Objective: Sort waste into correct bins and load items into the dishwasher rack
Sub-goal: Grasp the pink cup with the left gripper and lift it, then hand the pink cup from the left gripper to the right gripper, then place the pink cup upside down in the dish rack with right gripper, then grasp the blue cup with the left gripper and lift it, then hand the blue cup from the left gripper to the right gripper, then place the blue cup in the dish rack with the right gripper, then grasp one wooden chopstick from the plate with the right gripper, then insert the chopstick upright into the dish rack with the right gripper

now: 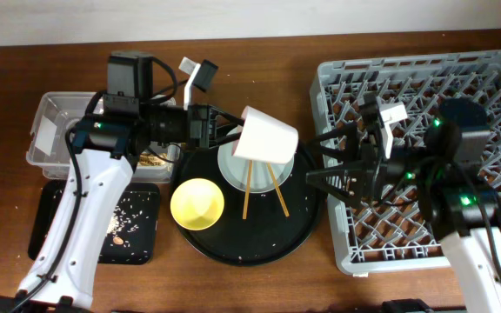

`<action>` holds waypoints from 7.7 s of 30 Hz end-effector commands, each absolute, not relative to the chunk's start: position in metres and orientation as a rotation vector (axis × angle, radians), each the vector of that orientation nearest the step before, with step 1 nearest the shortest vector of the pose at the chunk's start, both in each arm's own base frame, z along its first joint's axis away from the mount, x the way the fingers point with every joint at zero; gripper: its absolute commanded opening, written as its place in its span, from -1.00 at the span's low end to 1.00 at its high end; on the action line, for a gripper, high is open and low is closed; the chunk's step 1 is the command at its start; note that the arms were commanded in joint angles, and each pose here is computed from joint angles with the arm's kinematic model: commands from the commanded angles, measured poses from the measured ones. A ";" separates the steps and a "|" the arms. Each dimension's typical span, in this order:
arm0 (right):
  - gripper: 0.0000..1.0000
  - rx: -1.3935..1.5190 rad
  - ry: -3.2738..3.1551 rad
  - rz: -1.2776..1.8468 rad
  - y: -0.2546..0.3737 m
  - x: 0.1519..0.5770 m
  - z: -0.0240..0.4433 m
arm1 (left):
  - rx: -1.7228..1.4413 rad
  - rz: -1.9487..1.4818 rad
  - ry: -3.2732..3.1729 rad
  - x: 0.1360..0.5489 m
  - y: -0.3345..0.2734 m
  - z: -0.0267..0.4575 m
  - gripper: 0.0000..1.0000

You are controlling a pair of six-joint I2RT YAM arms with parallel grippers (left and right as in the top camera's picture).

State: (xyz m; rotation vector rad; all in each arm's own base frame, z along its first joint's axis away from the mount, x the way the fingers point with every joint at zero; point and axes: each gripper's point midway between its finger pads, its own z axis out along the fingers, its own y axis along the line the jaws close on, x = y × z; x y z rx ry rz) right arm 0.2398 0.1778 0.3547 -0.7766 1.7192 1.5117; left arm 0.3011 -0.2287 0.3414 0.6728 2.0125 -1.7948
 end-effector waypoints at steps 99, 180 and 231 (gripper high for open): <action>0.97 -0.072 2.505 0.128 0.037 0.386 0.245 | -0.036 -0.345 2.554 0.424 -0.265 0.104 -0.99; 0.83 0.265 2.753 -0.210 -0.060 0.424 0.138 | -0.290 -0.938 2.497 0.388 -0.100 0.243 0.99; -0.92 -0.383 2.877 0.195 0.189 0.369 0.184 | -0.729 -0.793 2.311 0.404 0.042 0.247 0.99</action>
